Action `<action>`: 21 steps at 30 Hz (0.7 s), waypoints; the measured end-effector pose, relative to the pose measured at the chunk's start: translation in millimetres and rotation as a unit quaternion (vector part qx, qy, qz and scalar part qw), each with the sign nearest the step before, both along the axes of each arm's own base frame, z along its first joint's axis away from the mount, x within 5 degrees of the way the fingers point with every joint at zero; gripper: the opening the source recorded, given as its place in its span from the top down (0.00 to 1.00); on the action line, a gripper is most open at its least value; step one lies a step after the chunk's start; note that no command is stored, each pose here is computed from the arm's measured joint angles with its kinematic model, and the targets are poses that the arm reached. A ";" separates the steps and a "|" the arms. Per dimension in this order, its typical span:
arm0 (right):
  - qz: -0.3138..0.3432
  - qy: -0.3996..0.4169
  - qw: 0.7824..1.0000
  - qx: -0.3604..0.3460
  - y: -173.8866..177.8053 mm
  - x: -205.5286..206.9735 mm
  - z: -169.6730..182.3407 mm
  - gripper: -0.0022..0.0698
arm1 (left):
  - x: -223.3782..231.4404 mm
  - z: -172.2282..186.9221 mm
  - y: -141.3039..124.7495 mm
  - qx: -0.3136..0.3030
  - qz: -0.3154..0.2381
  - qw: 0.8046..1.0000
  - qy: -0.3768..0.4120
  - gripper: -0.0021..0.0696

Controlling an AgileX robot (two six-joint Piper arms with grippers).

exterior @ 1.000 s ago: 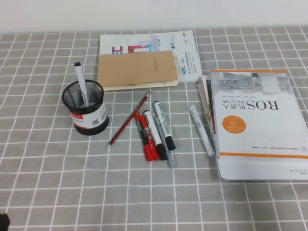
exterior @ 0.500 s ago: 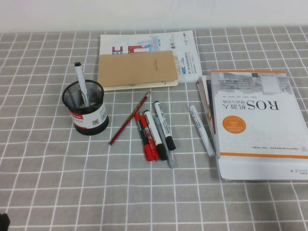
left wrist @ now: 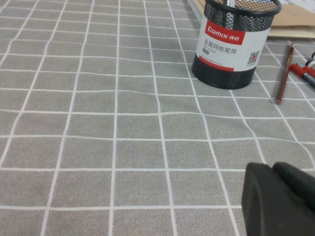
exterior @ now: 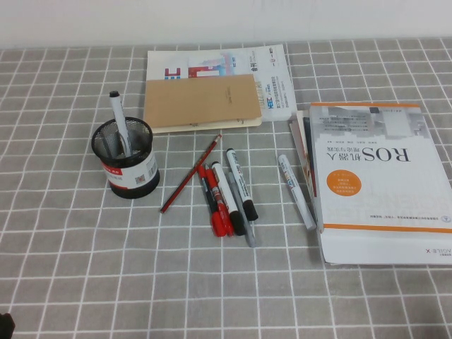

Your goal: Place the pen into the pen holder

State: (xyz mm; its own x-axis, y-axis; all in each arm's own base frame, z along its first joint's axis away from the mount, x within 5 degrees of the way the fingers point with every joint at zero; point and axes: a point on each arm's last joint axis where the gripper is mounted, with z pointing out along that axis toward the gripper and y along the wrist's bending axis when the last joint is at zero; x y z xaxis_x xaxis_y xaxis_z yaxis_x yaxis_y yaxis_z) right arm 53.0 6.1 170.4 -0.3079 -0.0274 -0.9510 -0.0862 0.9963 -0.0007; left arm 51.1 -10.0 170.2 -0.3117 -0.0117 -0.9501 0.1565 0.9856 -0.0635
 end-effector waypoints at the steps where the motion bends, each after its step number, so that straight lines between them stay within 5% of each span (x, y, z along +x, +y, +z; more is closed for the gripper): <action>1: -0.005 -0.001 1.000 0.005 -0.4 -0.5 0.1 0.99 | 0.0 0.0 0.0 0.000 0.000 1.000 0.000 0.98; 21: -0.019 0.002 1.000 0.021 -1.3 -0.7 -0.5 0.99 | 0.0 0.0 0.0 0.000 0.000 1.000 0.000 0.98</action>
State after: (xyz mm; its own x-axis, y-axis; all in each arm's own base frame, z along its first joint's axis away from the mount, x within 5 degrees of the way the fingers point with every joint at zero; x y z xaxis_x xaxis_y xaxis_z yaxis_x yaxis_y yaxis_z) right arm 52.3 4.8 169.9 -0.3127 0.0236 -0.9496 -0.0482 0.9980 0.0406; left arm 51.1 -10.0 170.2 -0.3117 -0.0117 -0.9501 0.1565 0.9856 -0.0635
